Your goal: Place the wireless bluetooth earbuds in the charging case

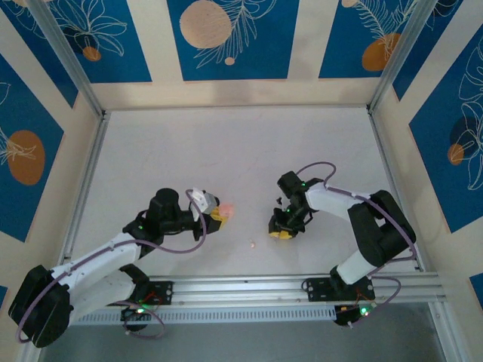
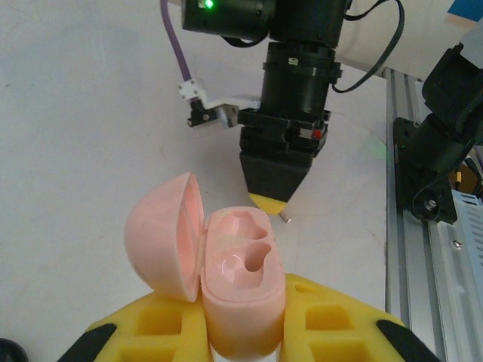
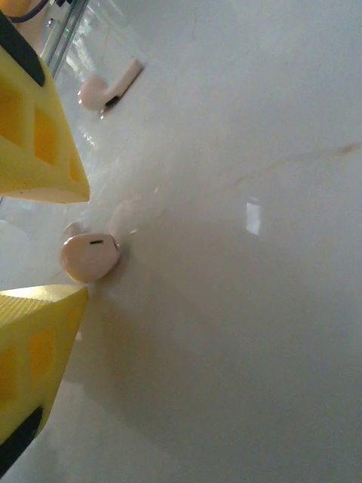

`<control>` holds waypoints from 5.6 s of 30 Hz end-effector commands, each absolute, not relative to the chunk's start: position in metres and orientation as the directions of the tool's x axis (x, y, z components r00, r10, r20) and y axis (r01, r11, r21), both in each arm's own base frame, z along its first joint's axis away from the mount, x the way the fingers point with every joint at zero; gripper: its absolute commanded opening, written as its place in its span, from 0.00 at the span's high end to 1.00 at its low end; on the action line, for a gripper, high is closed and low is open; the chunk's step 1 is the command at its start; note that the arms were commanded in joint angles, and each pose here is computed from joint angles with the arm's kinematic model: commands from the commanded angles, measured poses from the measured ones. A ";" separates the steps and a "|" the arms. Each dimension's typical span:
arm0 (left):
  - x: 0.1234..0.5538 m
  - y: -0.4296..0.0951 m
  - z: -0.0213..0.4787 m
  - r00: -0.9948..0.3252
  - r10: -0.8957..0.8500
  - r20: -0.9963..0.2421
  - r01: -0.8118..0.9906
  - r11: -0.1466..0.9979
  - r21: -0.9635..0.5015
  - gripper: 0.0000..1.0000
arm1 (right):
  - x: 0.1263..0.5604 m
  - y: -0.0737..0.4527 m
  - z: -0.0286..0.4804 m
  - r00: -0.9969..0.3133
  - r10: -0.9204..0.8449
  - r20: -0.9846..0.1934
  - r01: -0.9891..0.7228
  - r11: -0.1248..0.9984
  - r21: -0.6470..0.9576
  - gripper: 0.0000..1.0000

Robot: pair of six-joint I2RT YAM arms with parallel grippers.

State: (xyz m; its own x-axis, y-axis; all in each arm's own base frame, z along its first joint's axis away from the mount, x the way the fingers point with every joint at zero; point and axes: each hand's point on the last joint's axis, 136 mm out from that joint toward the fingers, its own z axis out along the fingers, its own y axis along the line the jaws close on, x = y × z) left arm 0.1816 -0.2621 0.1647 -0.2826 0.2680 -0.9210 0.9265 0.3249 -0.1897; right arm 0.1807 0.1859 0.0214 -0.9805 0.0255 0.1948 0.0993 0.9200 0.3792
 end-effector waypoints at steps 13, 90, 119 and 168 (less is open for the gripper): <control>0.181 -0.262 0.175 -0.256 0.265 -0.930 0.933 0.318 -0.167 0.81 | 0.186 0.175 0.043 -0.985 -0.101 0.140 -0.072 0.977 0.200 0.65; 0.203 -0.294 0.151 -0.184 0.174 -0.967 0.960 0.242 -0.139 0.82 | 0.241 0.262 0.188 -0.695 -0.099 -0.712 -0.531 0.739 0.415 0.83; 0.199 -0.301 0.182 -0.126 0.094 -0.988 0.977 0.186 -0.107 0.82 | 0.208 0.294 0.200 -0.573 -0.183 -0.799 -0.731 0.554 0.397 0.82; 0.194 -0.294 0.195 -0.091 0.083 -0.992 0.976 0.204 -0.072 0.81 | 0.188 0.275 0.258 -0.504 -0.066 -0.861 -0.779 0.466 0.419 0.44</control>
